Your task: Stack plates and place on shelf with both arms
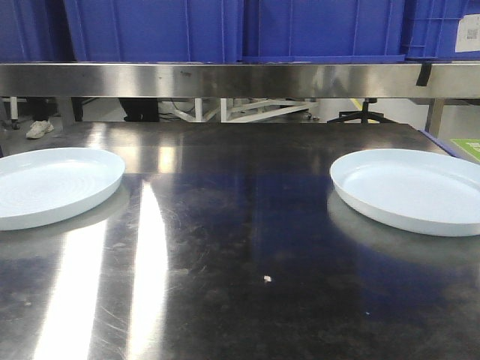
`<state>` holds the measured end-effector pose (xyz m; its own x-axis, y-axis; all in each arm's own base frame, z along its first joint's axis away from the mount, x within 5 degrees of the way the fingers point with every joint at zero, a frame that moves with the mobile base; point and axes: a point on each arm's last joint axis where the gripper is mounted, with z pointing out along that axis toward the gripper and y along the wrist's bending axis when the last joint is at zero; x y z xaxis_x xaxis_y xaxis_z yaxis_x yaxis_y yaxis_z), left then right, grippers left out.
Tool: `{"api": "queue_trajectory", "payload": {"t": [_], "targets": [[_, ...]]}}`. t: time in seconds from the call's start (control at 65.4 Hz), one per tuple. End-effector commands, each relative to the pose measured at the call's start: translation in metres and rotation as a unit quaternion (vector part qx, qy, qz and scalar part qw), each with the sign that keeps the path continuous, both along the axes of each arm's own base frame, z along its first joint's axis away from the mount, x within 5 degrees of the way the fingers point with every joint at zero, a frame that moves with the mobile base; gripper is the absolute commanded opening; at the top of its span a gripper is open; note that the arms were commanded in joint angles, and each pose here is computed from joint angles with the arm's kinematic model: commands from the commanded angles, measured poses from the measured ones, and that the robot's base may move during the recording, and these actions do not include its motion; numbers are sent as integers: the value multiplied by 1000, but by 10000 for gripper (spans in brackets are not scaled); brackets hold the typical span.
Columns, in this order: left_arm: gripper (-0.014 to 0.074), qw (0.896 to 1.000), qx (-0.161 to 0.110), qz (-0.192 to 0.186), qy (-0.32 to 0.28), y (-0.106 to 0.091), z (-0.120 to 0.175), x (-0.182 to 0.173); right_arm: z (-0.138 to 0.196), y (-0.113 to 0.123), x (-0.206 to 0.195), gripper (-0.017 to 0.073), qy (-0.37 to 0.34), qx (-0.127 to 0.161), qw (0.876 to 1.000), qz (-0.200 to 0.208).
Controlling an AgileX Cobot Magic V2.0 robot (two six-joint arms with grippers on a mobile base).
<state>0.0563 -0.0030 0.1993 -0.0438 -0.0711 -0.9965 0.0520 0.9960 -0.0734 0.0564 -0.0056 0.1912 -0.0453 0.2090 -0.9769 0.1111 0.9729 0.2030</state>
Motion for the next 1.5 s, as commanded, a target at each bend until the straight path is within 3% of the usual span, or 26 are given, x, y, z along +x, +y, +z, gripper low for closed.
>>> {"api": "queue_trajectory", "payload": {"t": [0.0,0.734,0.765,0.796,0.826,0.887,0.979,1.132,1.209,1.331,1.484], "targets": [[83,999,-9,-4,-52,0,9,-1,10,0,-1,56,-57,-10,998,-3],[83,999,-9,-4,-53,0,9,-1,10,0,-1,56,-57,-10,998,-3],[83,999,-1,-3,-52,0,8,-1,10,0,-1,56,-57,-10,998,-3],[83,998,23,-2,-55,0,10,-2,10,0,-1,56,-57,-10,998,-3],[83,998,36,-1,-61,0,15,-2,10,0,-1,56,-57,-10,998,-3],[83,997,37,-2,-61,0,26,-2,10,0,-1,56,-57,-10,998,-3],[83,998,52,-1,-36,0,63,3,10,0,-1,56,-57,-10,998,-3],[83,994,100,-6,54,-2,126,39,10,0,-1,56,-57,-10,998,-3],[83,989,106,-4,104,-4,157,66,10,0,-1,56,-57,-10,998,-3],[83,979,111,1,170,-7,174,105,10,0,-1,56,-57,-10,998,-3],[83,976,111,3,189,-10,186,126,10,0,-1,56,-57,-10,998,-3]]}}
